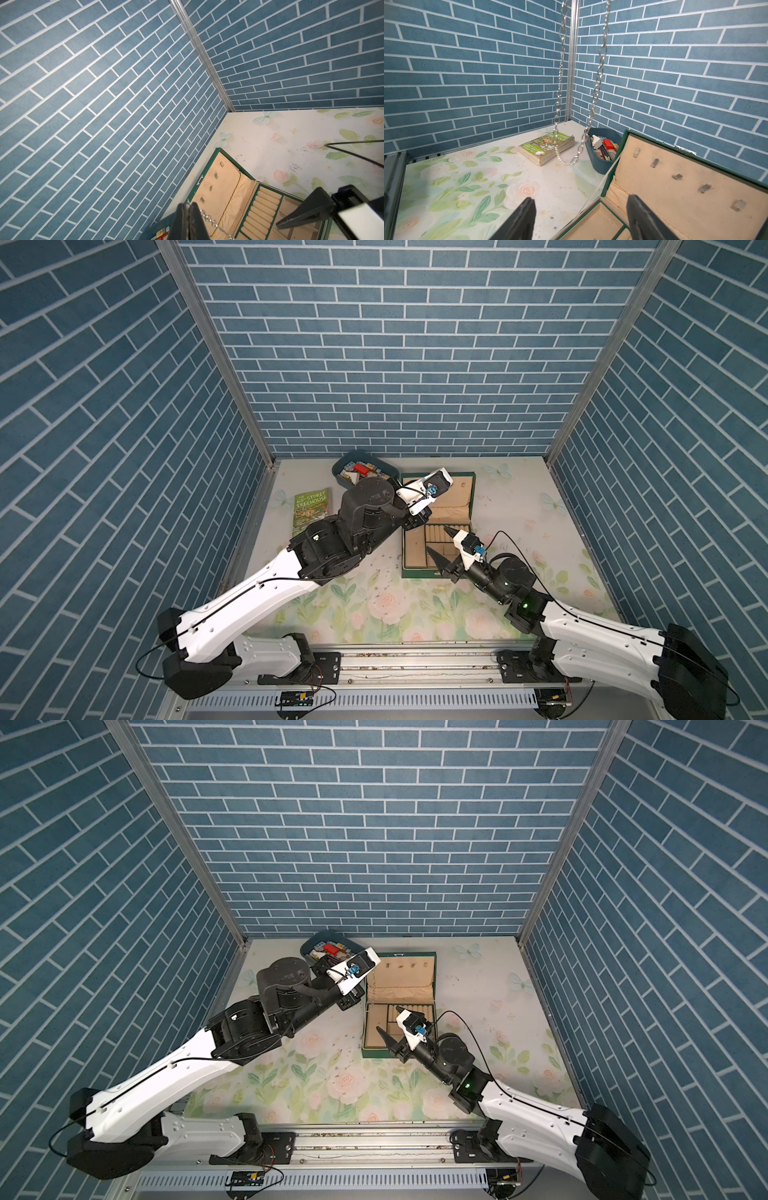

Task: Put jewelry chain into jewelry box
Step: Pick up the necklace from the center of the board.

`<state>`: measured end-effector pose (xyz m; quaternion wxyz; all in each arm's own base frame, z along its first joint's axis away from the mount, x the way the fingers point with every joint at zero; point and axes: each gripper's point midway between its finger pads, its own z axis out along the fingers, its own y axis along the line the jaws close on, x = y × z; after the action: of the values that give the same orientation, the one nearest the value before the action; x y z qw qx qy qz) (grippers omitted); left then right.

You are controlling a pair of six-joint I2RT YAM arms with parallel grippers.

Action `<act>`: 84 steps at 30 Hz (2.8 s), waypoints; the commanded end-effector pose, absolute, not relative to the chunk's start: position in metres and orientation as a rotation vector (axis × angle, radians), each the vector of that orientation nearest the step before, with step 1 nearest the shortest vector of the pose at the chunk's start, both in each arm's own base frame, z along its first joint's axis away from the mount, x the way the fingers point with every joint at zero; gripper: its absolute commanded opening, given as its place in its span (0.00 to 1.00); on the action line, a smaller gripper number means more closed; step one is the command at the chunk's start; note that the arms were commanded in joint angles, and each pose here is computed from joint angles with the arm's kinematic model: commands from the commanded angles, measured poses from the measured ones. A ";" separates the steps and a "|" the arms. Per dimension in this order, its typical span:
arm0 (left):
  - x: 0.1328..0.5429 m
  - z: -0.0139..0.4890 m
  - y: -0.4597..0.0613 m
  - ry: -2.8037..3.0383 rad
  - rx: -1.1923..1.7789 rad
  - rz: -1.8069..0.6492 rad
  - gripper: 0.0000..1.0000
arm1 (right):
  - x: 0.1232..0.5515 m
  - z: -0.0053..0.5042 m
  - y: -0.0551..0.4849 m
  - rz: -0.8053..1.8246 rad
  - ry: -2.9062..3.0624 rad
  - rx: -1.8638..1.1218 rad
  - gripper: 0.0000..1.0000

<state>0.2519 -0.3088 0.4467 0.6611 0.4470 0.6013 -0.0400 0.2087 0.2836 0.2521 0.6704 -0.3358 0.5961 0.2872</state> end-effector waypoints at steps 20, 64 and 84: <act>0.241 0.448 -0.319 1.320 1.024 -0.111 0.00 | 0.218 0.266 0.315 0.664 1.255 -0.787 0.71; 0.230 0.451 -0.315 1.313 1.016 -0.098 0.00 | 0.209 0.292 0.315 0.719 1.226 -0.735 0.62; 0.250 0.391 -0.296 1.417 0.885 0.020 0.00 | 0.261 0.298 0.205 0.659 1.553 -0.128 0.71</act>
<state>0.2503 -0.3027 0.3763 0.6461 0.4297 0.6306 0.0165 0.2370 0.2239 0.3002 0.6983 -0.1749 0.6429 0.2617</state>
